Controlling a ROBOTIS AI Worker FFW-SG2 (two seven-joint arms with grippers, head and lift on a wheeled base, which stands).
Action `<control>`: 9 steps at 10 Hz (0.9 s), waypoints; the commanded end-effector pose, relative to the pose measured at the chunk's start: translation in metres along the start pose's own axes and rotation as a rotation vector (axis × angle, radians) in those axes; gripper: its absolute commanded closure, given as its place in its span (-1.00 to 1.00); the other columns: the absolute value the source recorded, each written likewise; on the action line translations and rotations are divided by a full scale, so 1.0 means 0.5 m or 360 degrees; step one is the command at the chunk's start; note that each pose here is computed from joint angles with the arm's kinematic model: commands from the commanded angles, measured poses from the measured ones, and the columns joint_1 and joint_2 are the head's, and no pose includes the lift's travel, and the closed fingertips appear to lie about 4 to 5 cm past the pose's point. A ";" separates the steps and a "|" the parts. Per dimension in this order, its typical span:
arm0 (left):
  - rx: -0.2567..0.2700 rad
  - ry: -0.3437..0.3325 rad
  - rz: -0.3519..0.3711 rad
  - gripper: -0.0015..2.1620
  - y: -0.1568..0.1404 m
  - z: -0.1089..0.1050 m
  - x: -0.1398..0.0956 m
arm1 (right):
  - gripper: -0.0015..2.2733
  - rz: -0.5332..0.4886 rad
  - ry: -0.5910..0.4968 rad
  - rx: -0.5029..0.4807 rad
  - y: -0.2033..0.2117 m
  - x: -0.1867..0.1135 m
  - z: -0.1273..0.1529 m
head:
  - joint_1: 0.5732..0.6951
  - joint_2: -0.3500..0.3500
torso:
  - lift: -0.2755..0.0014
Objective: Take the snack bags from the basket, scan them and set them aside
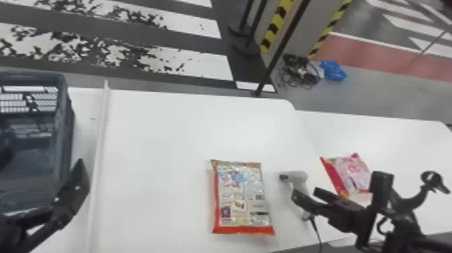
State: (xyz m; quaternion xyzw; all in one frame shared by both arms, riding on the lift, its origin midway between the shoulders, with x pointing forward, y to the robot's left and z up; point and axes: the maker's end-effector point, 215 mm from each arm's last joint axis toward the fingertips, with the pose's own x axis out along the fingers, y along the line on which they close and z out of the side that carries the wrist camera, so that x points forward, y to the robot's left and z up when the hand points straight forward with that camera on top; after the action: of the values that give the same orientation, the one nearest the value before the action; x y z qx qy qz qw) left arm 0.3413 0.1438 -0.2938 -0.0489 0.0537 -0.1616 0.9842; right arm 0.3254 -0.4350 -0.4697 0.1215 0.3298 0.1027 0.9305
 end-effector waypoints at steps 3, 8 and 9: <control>0.0003 0.0001 0.0001 -0.97 0.000 0.001 -0.001 | -0.96 0.0326 0.0485 0.0175 0.127 0.017 -0.056 | 1.00 -1.00 | 0.45; -0.0001 0.0042 0.0004 -0.97 -0.007 -0.018 -0.018 | -0.96 0.0466 0.0764 0.0124 0.147 0.155 -0.128 | 1.00 -0.98 | 0.45; 0.0008 0.0049 0.0006 -0.97 -0.009 -0.018 -0.026 | -0.96 0.0480 0.0754 0.0092 0.147 0.172 -0.125 | 1.00 -0.95 | 0.45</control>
State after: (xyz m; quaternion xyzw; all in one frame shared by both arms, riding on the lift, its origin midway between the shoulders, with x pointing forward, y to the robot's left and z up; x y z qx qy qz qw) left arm 0.3286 0.1428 -0.3017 -0.0448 0.0680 -0.1607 0.9836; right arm 0.3389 -0.3327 -0.5427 0.1735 0.5203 0.2534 0.7969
